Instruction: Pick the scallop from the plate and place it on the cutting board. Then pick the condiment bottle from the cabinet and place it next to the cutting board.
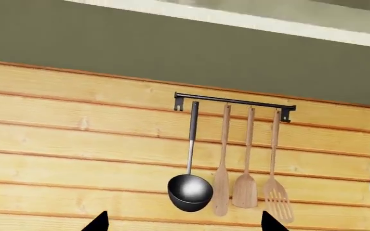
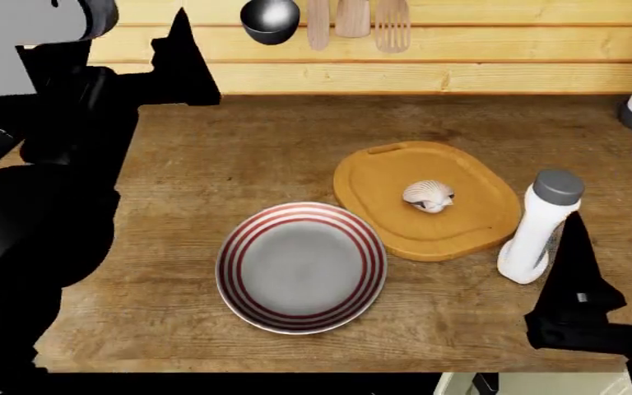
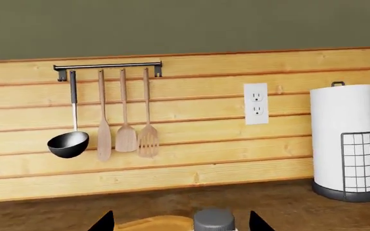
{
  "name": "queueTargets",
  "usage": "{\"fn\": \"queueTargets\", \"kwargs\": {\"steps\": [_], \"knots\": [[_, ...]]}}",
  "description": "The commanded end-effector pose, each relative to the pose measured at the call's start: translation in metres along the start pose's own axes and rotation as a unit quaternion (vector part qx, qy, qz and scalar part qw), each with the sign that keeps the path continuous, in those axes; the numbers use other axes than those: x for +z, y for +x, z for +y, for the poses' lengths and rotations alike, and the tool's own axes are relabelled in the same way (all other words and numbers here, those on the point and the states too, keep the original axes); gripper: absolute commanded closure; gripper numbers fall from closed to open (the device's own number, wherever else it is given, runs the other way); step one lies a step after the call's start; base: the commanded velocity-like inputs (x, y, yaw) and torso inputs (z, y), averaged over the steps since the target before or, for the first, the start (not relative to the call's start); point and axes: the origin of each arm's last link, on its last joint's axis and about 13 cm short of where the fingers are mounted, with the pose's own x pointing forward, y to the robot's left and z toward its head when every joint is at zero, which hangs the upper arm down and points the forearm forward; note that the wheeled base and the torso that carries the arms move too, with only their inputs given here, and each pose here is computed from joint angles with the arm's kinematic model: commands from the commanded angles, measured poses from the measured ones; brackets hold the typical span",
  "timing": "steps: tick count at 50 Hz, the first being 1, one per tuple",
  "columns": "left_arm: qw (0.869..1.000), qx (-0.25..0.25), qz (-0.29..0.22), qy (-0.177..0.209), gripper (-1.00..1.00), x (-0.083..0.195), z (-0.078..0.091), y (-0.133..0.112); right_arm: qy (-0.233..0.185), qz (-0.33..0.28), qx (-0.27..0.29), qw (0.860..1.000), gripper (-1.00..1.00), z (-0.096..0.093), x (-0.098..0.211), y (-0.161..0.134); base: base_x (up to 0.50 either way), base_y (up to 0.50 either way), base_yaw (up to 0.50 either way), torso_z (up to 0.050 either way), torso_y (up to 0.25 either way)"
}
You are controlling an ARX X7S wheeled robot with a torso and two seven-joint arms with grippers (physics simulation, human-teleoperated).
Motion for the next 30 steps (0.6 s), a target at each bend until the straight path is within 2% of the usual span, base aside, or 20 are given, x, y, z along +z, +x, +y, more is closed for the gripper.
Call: {"fn": "queueTargets", "kwargs": {"steps": [1,6,9,15,24,30], "knots": [[0.998,-0.028,-0.042,0.046,-1.00,0.007,-0.003,-0.065,0.014,-0.048,0.019,0.999,-1.00,0.011,0.030,0.002,0.00,0.00,0.00,0.000,0.000],[0.997,-0.025,-0.059,0.034,-1.00,0.006,0.000,-0.082,0.029,-0.075,0.030,0.996,-1.00,0.017,0.041,-0.001,0.00,0.00,0.00,0.000,0.000],[0.997,-0.027,-0.066,0.033,-1.00,0.010,0.000,-0.092,0.022,-0.083,0.028,0.996,-1.00,0.017,0.045,-0.006,0.00,0.00,0.00,0.000,0.000],[0.991,-0.008,-0.128,0.037,-1.00,0.018,0.002,-0.108,0.016,-0.089,0.030,0.995,-1.00,0.016,0.044,-0.011,0.00,0.00,0.00,0.000,0.000],[0.980,0.004,-0.194,-0.036,-1.00,0.036,0.008,-0.122,0.020,-0.126,0.025,0.992,-1.00,0.017,0.042,-0.018,0.00,0.00,0.00,0.000,0.000],[0.975,-0.002,-0.216,-0.050,-1.00,0.040,0.008,-0.128,0.031,-0.156,0.011,0.987,-1.00,0.017,0.042,-0.021,0.00,0.00,0.00,0.000,0.000]]}}
